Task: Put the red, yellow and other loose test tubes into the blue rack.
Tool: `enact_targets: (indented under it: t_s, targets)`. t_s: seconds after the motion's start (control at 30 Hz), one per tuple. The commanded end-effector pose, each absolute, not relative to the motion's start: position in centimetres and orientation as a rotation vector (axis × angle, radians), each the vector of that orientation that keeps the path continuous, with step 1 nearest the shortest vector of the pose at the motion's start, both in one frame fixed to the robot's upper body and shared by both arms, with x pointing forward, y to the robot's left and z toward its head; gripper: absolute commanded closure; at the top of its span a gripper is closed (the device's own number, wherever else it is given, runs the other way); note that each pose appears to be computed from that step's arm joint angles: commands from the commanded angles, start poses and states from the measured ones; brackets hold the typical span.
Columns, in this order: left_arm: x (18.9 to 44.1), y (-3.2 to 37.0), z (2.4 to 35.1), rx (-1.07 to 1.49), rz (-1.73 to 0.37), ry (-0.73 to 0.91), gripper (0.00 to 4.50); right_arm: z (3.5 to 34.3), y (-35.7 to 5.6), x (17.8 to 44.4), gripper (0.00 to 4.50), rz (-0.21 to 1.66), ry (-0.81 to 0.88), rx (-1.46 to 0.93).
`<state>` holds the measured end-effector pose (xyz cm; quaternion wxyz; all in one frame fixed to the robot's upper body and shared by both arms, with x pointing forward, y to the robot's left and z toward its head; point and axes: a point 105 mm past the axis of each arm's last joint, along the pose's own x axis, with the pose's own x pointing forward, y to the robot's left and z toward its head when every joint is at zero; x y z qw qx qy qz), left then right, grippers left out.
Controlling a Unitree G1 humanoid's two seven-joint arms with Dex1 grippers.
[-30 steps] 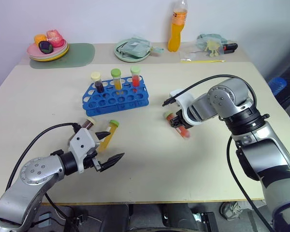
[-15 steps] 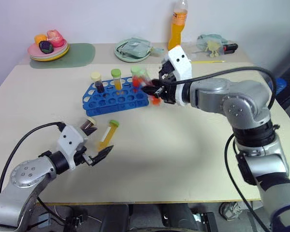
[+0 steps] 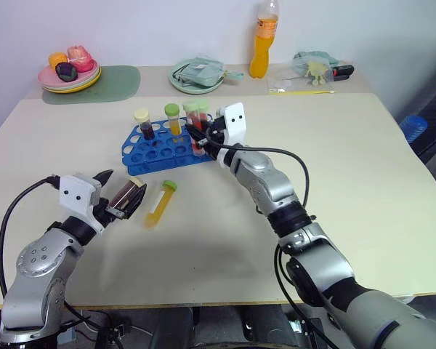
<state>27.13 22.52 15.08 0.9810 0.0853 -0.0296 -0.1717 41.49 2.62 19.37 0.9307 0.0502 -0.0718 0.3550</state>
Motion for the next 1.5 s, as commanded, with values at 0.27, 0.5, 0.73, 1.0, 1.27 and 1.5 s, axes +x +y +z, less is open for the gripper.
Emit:
enact_targets:
  t_s: [0.27,0.5,0.73,1.0,1.27,1.5]
  targets:
    - [26.0,22.0,16.2,0.179,-0.349,-0.105,0.0,20.9,2.3,42.8,3.74,0.658,-0.265,0.089]
    - [25.8,21.8,16.4,0.177,-0.36,-0.106,0.0,19.8,1.7,43.2,3.74,0.629,-0.266,0.071]
    - [25.9,21.6,16.5,0.172,-0.374,-0.106,0.0,19.4,2.8,42.5,3.74,0.665,-0.289,0.04]
    - [25.8,21.4,16.8,0.165,-0.384,-0.113,0.0,19.6,3.5,42.4,3.74,0.657,-0.314,0.0]
    - [25.7,21.4,17.0,0.17,-0.381,-0.116,0.0,18.8,2.5,42.8,3.74,0.598,-0.323,-0.02]
    - [25.7,21.2,17.1,0.174,-0.389,-0.116,0.0,18.2,2.0,42.8,3.74,0.584,-0.319,-0.032]
